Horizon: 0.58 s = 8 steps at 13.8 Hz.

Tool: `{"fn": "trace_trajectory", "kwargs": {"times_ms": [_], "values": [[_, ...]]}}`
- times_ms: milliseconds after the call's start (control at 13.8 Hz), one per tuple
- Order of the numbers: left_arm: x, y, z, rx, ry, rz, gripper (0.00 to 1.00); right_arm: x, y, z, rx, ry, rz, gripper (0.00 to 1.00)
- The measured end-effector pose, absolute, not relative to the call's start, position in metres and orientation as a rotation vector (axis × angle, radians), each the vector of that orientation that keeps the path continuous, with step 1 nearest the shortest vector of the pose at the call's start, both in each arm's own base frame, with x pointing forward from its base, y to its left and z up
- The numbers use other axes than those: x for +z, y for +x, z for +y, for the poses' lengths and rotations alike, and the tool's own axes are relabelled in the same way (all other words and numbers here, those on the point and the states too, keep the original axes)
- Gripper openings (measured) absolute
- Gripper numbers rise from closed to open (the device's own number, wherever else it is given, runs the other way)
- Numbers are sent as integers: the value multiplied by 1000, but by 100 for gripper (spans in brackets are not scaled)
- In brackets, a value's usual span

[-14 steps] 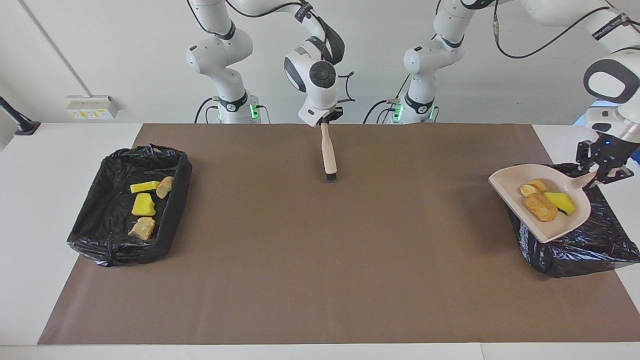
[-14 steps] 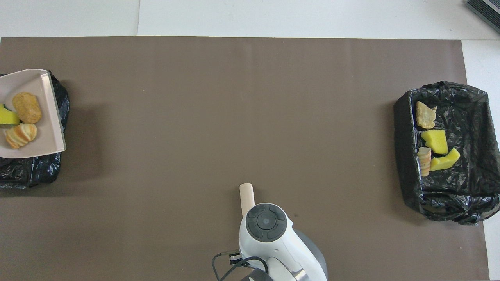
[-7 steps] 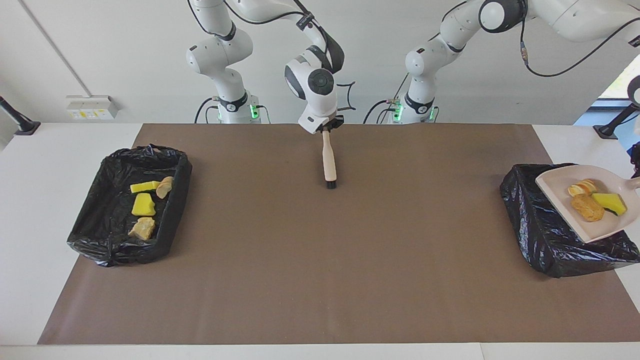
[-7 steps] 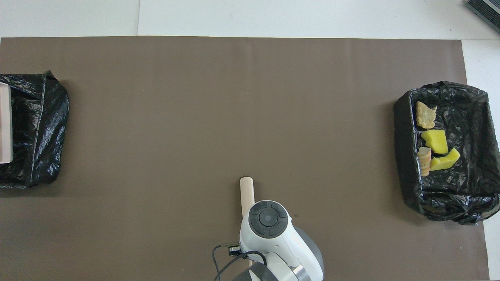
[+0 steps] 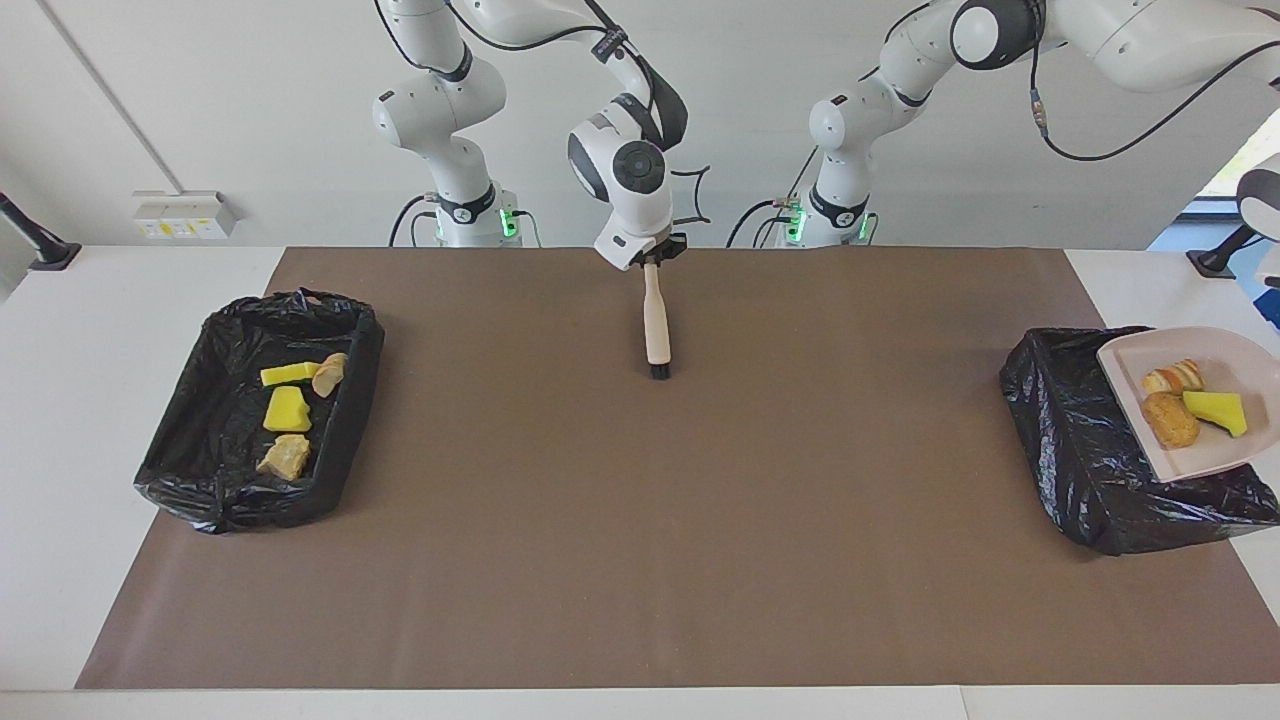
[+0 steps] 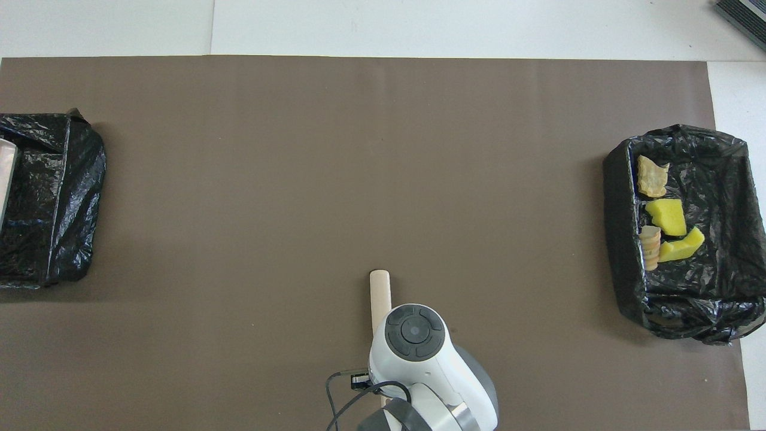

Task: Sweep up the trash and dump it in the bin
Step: 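Tip the dustpan over the trash bag with the left gripper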

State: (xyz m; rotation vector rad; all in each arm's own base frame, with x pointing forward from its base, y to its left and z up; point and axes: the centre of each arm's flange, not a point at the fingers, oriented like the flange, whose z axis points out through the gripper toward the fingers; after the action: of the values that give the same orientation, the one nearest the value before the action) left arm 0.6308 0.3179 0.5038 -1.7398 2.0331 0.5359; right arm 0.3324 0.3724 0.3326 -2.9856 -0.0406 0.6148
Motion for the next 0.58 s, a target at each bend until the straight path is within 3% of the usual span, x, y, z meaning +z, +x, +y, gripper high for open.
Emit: {"fn": "trace_trajectory", "kwargs": {"times_ms": [363, 581], "values": [[506, 640, 298, 684, -1626, 2033, 33, 331, 339, 372, 597, -2971, -11, 29], [509, 635, 308, 723, -1631, 2000, 33, 331, 341, 372, 587, -2969, -34, 61]]}}
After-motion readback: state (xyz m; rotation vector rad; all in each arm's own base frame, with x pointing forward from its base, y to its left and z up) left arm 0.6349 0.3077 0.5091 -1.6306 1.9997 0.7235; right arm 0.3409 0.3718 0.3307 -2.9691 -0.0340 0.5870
